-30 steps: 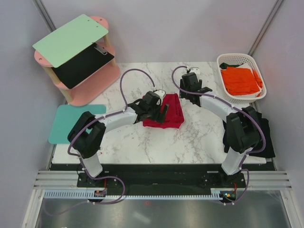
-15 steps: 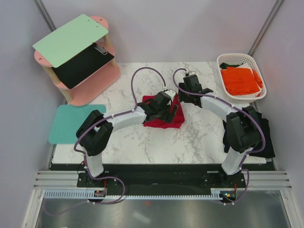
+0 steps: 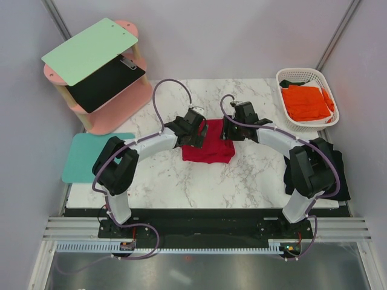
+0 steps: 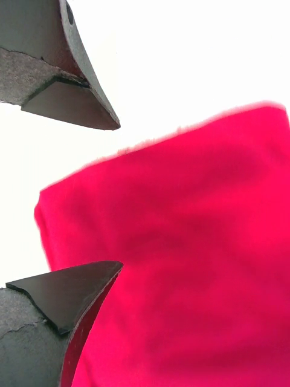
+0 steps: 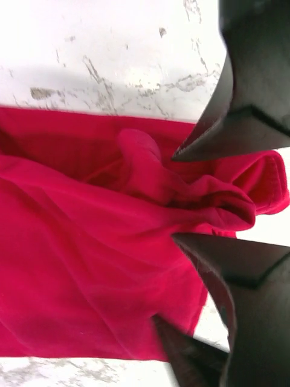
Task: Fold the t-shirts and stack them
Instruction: Flatten out the tshirt
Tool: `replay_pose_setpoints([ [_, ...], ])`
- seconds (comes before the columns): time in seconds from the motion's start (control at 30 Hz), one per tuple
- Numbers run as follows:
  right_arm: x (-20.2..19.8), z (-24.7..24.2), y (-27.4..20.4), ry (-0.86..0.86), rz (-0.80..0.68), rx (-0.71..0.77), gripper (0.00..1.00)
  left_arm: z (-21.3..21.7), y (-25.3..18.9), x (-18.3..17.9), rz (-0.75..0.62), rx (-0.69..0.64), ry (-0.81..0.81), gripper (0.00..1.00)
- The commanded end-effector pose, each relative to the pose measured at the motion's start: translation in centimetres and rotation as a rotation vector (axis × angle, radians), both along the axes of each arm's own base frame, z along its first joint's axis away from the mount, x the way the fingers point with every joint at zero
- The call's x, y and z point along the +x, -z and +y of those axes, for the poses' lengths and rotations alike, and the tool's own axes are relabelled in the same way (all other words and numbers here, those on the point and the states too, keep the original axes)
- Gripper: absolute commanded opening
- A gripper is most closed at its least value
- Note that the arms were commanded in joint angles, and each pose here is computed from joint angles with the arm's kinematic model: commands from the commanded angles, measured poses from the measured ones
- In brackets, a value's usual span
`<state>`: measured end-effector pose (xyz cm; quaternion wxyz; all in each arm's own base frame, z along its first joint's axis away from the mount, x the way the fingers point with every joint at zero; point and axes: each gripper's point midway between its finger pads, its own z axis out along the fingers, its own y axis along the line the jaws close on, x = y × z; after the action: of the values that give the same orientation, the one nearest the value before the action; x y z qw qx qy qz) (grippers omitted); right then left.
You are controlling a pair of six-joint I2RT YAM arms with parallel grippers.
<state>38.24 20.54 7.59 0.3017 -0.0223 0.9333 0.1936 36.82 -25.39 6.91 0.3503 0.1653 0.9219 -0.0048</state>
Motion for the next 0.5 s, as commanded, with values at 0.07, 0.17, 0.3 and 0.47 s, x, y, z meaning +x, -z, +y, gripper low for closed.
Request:
replay_pose_setpoints([
  [0.07, -1.2, 3.3, -1.2, -0.100, 0.002, 0.122, 0.35, 3.8, -2.0, 1.9, -0.029, -0.023, -0.135, 0.95],
  [0.17, -0.9, 4.7, -1.2, -0.138, 0.006, 0.158, 0.01, 5.7, -1.3, 2.2, -0.002, -0.009, -0.190, 0.95],
  [0.3, 1.2, 5.3, -4.1, -0.126, -0.091, 0.179, 0.00, 9.2, -1.0, 2.5, 0.020, -0.004, -0.281, 0.95],
  [0.47, 7.1, 5.9, -10.6, -0.070, -0.304, 0.199, 0.00, 10.6, -0.7, 2.1, 0.035, -0.002, -0.292, 0.95],
])
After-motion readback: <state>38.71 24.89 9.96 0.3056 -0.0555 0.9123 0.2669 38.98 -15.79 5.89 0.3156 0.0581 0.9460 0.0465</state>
